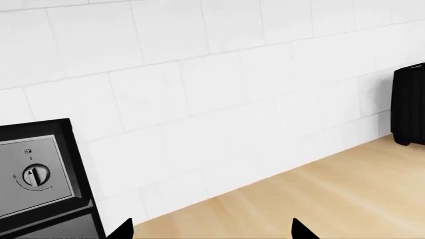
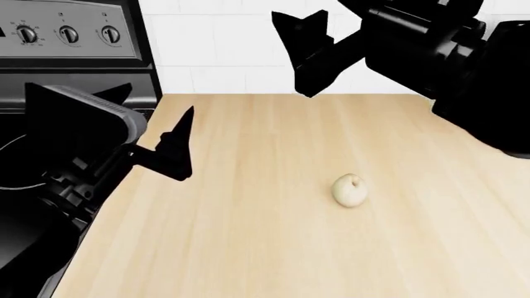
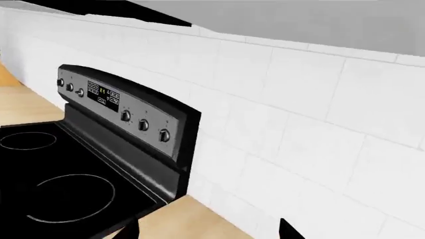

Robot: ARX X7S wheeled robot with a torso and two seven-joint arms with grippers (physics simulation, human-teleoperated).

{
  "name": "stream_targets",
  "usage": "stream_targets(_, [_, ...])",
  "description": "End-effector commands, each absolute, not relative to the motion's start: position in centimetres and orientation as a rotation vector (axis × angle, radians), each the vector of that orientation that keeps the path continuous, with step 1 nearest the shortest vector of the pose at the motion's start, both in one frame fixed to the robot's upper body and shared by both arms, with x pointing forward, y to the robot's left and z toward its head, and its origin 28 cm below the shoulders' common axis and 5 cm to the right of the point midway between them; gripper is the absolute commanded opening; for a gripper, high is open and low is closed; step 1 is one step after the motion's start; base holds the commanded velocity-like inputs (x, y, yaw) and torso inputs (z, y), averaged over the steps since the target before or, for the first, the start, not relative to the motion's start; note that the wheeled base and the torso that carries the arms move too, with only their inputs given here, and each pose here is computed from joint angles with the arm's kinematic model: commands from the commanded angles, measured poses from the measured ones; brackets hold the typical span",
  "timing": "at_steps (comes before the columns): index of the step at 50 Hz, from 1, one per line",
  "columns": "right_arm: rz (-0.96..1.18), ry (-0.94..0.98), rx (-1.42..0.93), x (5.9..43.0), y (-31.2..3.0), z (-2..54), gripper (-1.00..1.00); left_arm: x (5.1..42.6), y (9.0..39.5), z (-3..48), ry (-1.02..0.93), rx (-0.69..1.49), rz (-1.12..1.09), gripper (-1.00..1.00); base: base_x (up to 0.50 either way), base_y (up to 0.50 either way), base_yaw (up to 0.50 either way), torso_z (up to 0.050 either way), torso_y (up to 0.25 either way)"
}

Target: Pick the lemon, apricot from the counter and place them in the cabinet. Then close the cabinet.

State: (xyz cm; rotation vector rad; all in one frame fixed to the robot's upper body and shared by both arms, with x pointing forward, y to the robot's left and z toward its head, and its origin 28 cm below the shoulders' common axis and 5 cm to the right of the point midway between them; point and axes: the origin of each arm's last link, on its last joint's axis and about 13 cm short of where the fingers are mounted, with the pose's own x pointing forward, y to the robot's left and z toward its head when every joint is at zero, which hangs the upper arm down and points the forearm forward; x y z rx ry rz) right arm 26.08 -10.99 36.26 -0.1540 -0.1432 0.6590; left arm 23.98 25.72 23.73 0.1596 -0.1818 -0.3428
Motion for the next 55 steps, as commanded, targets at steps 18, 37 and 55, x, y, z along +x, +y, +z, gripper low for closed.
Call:
stream_targets(18, [0.554,0.138,-0.035,24.7,-15.3,32.3,1.00,24.2,25.7,23.5,-0.173,0.159,-0.343,1.00,0.00,0.00,0.00,0.000,0.000])
stream_targets(37, [0.615,0.075,-0.159,22.4,-15.6,30.5,1.00,24.2,25.6,23.2,-0.171,0.150,-0.345,1.00,0.00,0.00,0.00,0.000,0.000])
stream_targets(55, [0.633,0.115,-0.142,21.0,-16.3,28.3,1.00,24.2,25.5,23.0,-0.168,0.145,-0.349,1.00,0.00,0.00,0.00,0.000,0.000])
